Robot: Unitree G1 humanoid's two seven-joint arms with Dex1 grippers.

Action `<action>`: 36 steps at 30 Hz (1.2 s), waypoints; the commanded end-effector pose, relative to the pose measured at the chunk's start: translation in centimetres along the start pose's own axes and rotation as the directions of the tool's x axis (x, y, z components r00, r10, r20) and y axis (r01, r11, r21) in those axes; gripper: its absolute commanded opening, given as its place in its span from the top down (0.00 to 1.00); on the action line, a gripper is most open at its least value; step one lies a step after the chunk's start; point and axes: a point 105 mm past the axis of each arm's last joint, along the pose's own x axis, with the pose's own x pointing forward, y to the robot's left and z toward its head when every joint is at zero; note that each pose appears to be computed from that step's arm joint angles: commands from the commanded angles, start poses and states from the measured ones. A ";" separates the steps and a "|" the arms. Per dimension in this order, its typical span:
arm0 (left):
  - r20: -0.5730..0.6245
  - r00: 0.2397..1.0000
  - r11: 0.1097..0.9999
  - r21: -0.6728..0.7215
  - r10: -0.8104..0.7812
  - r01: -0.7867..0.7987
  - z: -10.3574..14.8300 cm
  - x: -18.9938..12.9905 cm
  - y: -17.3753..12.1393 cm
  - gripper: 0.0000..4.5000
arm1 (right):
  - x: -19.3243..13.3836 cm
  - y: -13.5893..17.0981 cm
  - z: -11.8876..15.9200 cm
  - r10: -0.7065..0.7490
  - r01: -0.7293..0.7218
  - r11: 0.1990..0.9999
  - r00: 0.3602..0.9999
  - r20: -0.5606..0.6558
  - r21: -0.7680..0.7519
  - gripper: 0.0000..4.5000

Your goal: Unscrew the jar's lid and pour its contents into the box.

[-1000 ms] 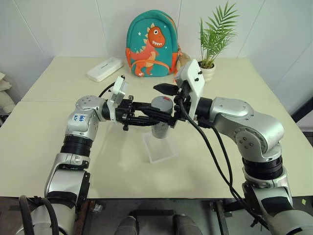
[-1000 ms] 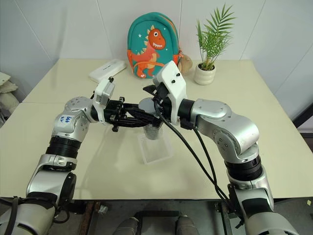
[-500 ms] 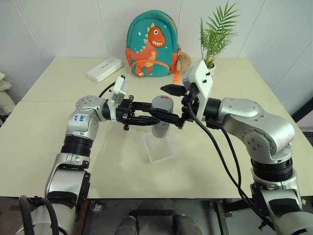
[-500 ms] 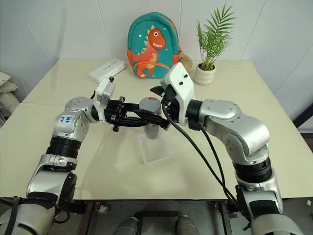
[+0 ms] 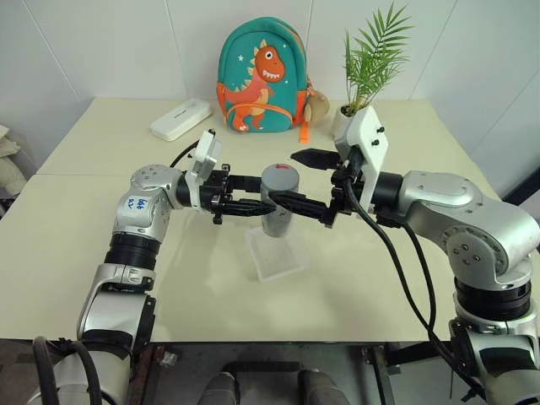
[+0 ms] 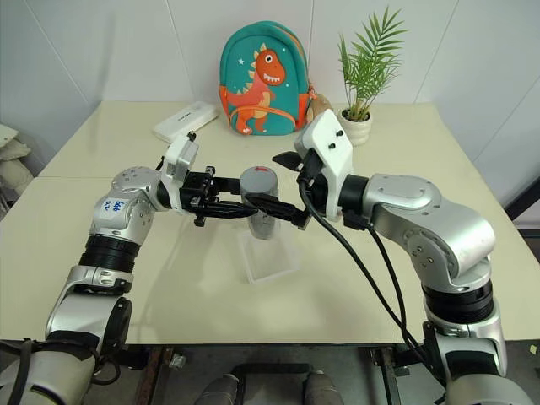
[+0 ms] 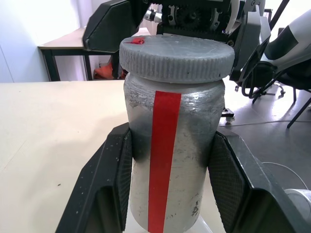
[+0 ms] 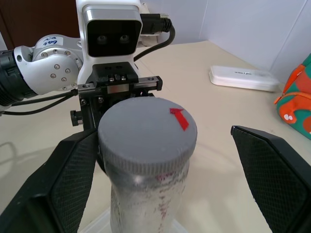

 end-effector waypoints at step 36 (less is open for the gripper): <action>0.007 0.999 0.998 0.044 -0.049 0.048 1.1 0.4 0.1 0.58 | 4.3 -0.7 2.4 -0.018 0.022 0.999 0.995 0.102 -0.036 0.01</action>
